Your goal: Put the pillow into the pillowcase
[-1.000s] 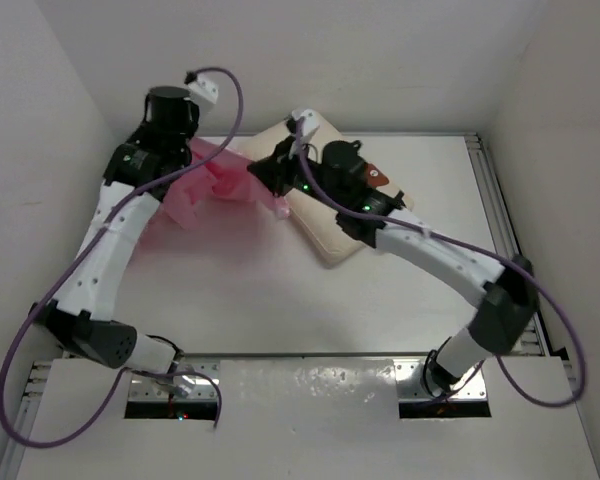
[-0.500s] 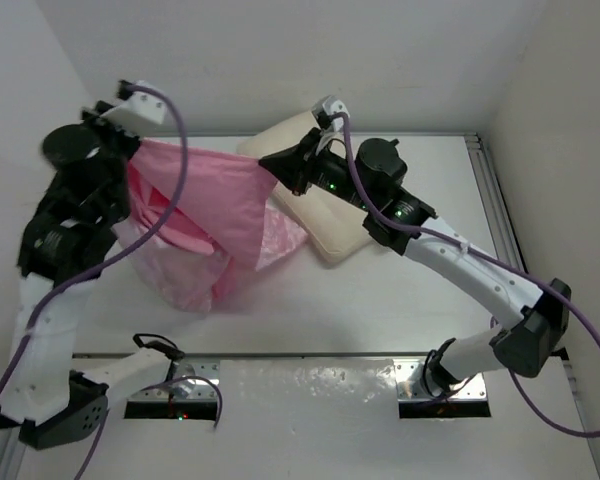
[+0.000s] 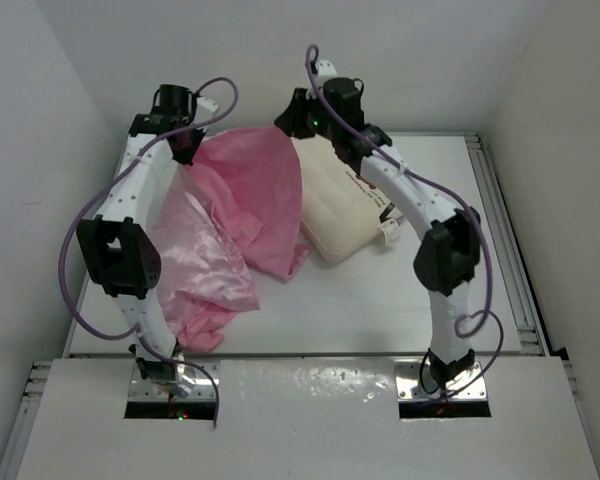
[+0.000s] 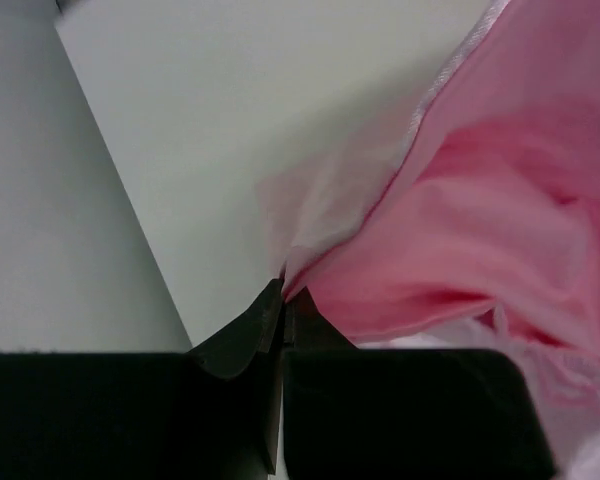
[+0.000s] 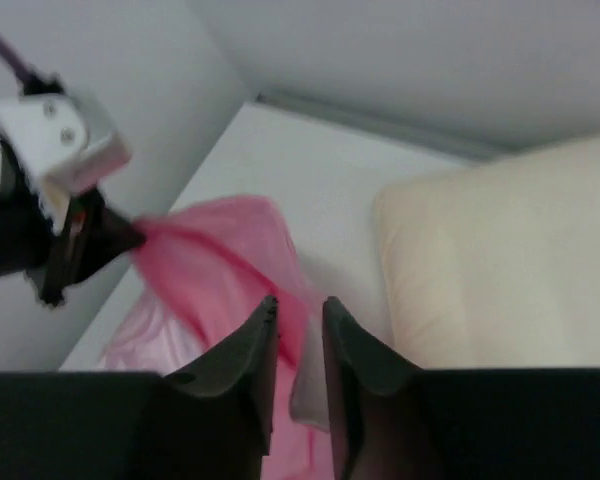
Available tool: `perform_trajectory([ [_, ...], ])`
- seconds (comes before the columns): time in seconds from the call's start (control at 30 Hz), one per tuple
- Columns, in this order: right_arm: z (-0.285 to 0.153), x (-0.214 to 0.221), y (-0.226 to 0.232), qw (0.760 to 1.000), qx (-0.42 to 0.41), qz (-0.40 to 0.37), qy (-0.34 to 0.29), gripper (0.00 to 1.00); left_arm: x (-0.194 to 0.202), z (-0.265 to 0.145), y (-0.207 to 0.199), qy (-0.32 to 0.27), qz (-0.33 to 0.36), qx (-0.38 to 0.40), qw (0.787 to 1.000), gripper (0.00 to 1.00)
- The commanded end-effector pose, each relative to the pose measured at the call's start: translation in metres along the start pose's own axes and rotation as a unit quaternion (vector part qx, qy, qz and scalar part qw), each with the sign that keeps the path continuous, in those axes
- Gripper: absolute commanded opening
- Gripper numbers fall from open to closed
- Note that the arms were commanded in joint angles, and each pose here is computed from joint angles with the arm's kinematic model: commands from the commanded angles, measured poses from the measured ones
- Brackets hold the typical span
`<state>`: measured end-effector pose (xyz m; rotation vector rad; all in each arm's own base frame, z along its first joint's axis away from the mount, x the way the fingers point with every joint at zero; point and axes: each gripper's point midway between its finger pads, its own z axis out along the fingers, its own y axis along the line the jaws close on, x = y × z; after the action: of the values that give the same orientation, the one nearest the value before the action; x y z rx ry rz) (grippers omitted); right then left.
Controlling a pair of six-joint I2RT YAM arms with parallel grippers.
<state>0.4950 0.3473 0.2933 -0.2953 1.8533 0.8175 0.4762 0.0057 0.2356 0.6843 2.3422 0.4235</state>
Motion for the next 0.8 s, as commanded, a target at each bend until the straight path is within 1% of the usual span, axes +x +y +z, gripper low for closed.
perform_trajectory([
  [0.0,0.017,-0.039,0.005,1.0,0.002,0.003,-0.016,0.29,0.037,0.002,0.025,-0.002,-0.126,0.034,0.991,0.0],
  [0.03,0.029,-0.023,-0.001,1.0,0.007,0.008,0.004,0.58,0.052,0.009,0.034,0.012,-0.141,0.025,0.99,0.0],
  [0.07,0.028,-0.017,-0.007,1.0,0.016,0.017,0.012,0.82,0.08,0.026,0.034,0.042,-0.156,0.024,0.987,0.0],
  [0.1,0.026,-0.011,-0.011,0.999,0.021,0.02,0.017,0.98,0.11,0.034,0.051,0.067,-0.185,0.009,0.98,0.0],
  [0.13,0.018,0.003,-0.013,0.999,0.024,0.02,0.023,0.99,0.139,0.046,0.051,0.098,-0.198,0.005,0.975,0.0],
  [0.17,0.012,0.008,-0.015,0.999,0.027,0.016,0.021,0.99,0.149,0.046,0.061,0.1,-0.213,-0.003,0.972,0.0],
  [0.2,0.007,0.014,-0.018,0.999,0.033,0.011,0.021,0.99,0.184,0.05,0.061,0.129,-0.237,0.0,0.963,0.0],
  [0.23,0.001,0.019,-0.018,0.999,0.038,0.001,0.022,0.99,0.197,0.053,0.06,0.135,-0.247,0.006,0.96,0.0],
  [0.27,-0.009,0.036,-0.016,0.998,0.043,-0.006,0.037,0.99,0.215,0.056,0.05,0.148,-0.254,0.017,0.956,0.0],
  [0.3,-0.012,0.047,-0.019,0.997,0.053,-0.011,0.049,0.99,0.23,0.054,0.052,0.156,-0.255,0.019,0.954,0.0],
  [0.33,-0.015,0.057,-0.019,0.996,0.055,-0.023,0.062,0.86,0.231,0.055,0.045,0.15,-0.253,0.038,0.955,0.03],
  [0.37,-0.019,0.082,-0.021,0.994,0.059,-0.022,0.095,0.69,0.235,0.051,0.035,0.153,-0.235,0.057,0.958,0.09],
  [0.4,-0.021,0.092,-0.023,0.992,0.062,-0.02,0.109,0.52,0.23,0.048,0.03,0.146,-0.223,0.07,0.961,0.2],
  [0.43,-0.022,0.103,-0.023,0.99,0.065,-0.01,0.123,0.22,0.222,0.045,0.025,0.131,-0.215,0.085,0.964,0.44],
  [0.47,-0.026,0.119,-0.025,0.987,0.069,0.0,0.145,0.19,0.209,0.037,0.026,0.112,-0.195,0.085,0.971,0.53],
  [0.5,-0.026,0.13,-0.027,0.985,0.07,0.01,0.159,0.21,0.189,0.033,0.022,0.091,-0.172,0.089,0.977,0.64],
  [0.53,-0.027,0.134,-0.027,0.983,0.071,0.024,0.165,0.26,0.173,0.029,0.019,0.07,-0.158,0.094,0.981,0.86],
  [0.57,-0.029,0.144,-0.028,0.982,0.072,0.031,0.175,0.31,0.143,0.022,0.017,0.035,-0.124,0.093,0.987,0.94],
  [0.6,-0.03,0.148,-0.028,0.981,0.071,0.035,0.179,0.33,0.129,0.019,0.014,0.019,-0.106,0.097,0.989,1.0],
  [0.63,-0.033,0.154,-0.028,0.98,0.071,0.042,0.183,0.35,0.112,0.019,0.007,0.001,-0.088,0.106,0.991,1.0],
  [0.67,-0.034,0.158,-0.027,0.979,0.069,0.042,0.187,0.41,0.097,0.018,0.005,-0.015,-0.061,0.11,0.992,1.0],
  [0.7,-0.037,0.157,-0.027,0.979,0.07,0.044,0.186,0.44,0.079,0.02,-0.012,-0.027,-0.032,0.127,0.991,1.0],
  [0.73,-0.039,0.16,-0.027,0.978,0.071,0.044,0.189,0.48,0.076,0.029,-0.028,-0.023,-0.015,0.155,0.987,1.0],
  [0.77,-0.043,0.169,-0.031,0.976,0.077,0.047,0.2,0.57,0.068,0.033,-0.035,-0.028,0.007,0.167,0.986,1.0],
])
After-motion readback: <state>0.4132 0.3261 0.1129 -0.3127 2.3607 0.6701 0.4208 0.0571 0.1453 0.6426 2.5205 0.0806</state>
